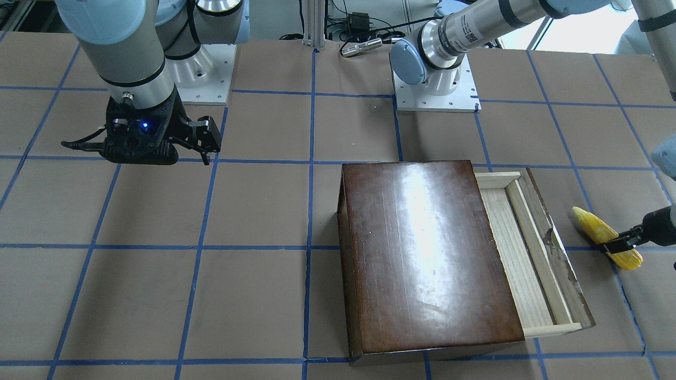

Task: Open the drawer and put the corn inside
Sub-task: 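Lower the left gripper and grasp the yellow corn cob, then lift the corn and carry it with the left gripper over the open drawer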

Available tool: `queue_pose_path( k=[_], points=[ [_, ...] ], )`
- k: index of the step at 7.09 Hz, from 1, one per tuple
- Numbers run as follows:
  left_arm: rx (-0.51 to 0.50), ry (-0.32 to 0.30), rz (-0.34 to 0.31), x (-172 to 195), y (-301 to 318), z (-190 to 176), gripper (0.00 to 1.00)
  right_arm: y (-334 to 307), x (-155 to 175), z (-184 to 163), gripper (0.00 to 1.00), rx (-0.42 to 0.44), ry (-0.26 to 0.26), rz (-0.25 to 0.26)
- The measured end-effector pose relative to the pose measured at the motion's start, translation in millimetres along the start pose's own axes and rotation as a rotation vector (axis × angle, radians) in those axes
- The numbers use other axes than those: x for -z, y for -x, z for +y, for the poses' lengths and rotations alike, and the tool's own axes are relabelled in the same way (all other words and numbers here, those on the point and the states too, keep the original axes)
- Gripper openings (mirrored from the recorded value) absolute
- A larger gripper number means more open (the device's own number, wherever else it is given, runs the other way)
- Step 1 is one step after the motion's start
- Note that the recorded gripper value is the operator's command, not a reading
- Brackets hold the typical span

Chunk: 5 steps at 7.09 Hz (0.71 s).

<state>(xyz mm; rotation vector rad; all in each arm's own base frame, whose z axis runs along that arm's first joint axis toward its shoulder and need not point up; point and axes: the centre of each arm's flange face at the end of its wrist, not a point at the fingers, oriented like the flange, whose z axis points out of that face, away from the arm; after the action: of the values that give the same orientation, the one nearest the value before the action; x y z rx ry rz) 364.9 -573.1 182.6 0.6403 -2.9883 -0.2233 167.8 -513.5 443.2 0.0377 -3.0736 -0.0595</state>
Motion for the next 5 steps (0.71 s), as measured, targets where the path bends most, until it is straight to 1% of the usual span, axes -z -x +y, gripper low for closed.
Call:
queue_pose_path(
  k=[1,2,4,5],
  points=[
    [-0.002,-0.003,-0.001,1.6,0.3,-0.8,0.0,0.0,-0.2,-0.1,1.0,0.0,0.0,0.0],
    [-0.005,-0.012,-0.005,7.4,0.8,-1.7,0.0,0.1,-0.4,-0.2,1.0,0.0,0.001,0.0],
    [-0.012,-0.042,-0.017,33.3,-1.7,-2.1,0.0,0.0,-0.4,-0.1,1.0,0.0,0.001,0.0],
    [-0.019,-0.054,-0.021,55.0,-5.8,-2.5,0.0,0.0,-0.1,0.1,1.0,0.0,0.001,0.0]
  ],
)
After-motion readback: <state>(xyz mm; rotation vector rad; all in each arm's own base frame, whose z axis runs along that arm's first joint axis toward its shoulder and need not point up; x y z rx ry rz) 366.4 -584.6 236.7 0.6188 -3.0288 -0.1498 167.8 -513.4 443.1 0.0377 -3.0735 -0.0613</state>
